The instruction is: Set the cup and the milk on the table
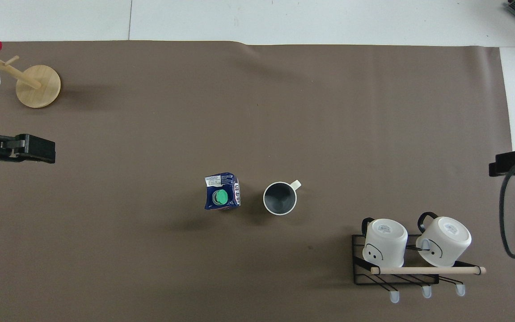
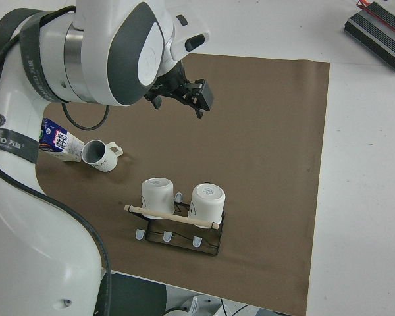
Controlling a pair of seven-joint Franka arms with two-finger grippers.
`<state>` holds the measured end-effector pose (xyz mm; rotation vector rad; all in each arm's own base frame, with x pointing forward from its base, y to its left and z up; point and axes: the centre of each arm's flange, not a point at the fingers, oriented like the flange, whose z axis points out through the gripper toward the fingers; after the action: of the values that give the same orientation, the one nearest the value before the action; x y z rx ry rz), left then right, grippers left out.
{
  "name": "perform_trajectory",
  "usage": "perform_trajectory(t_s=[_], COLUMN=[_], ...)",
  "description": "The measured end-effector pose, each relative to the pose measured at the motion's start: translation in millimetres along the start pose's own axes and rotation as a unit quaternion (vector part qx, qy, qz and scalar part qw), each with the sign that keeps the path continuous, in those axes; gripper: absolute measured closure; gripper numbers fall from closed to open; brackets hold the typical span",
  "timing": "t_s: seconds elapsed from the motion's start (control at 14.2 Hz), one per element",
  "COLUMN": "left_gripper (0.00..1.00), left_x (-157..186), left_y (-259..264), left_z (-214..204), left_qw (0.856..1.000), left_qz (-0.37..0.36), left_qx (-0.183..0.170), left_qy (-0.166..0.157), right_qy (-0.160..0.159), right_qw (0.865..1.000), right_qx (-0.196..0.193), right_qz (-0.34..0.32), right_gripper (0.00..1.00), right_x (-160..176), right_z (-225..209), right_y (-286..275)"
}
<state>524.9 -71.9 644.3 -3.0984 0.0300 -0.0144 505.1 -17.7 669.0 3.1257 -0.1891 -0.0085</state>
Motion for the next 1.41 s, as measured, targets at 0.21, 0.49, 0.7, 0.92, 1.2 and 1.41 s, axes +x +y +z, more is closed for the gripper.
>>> perform_trajectory(t_s=[0.21, 0.49, 0.7, 0.92, 1.2, 1.41], left_gripper=[0.00, 0.00, 0.00, 0.00, 0.00, 0.00], left_x=[0.3, 0.8, 0.6, 0.5, -2.5, -2.8], left_y=[-2.6, -9.3, -9.8, -10.3, -10.9, -11.0], left_z=[0.1, 0.0, -0.9, -1.3, -6.7, -7.3], left_qw=[1.000, 1.000, 1.000, 1.000, 1.000, 1.000], left_qz=[-0.002, -0.009, -0.009, -0.009, -0.009, -0.010], left_qx=[0.000, 0.000, -0.001, -0.001, -0.002, -0.002], left_qy=[0.000, 0.000, 0.001, 0.001, 0.006, 0.007], right_qy=[0.000, 0.000, -0.003, -0.013, -0.009, -0.004], right_qw=[1.000, 1.000, 1.000, 1.000, 1.000, 1.000], right_qx=[0.000, 0.000, 0.000, -0.002, -0.002, -0.001], right_qz=[0.000, 0.000, 0.002, 0.002, 0.003, 0.003], right_gripper=[0.00, 0.00, 0.00, 0.00, 0.00, 0.00], right_x=[-0.1, 0.0, 1.6, 8.4, 8.3, 6.3], right_z=[0.1, 0.1, 2.5, 13.0, 9.6, 4.1], right_y=[0.0, 0.3, 2.1, 0.9, 1.6, 2.3])
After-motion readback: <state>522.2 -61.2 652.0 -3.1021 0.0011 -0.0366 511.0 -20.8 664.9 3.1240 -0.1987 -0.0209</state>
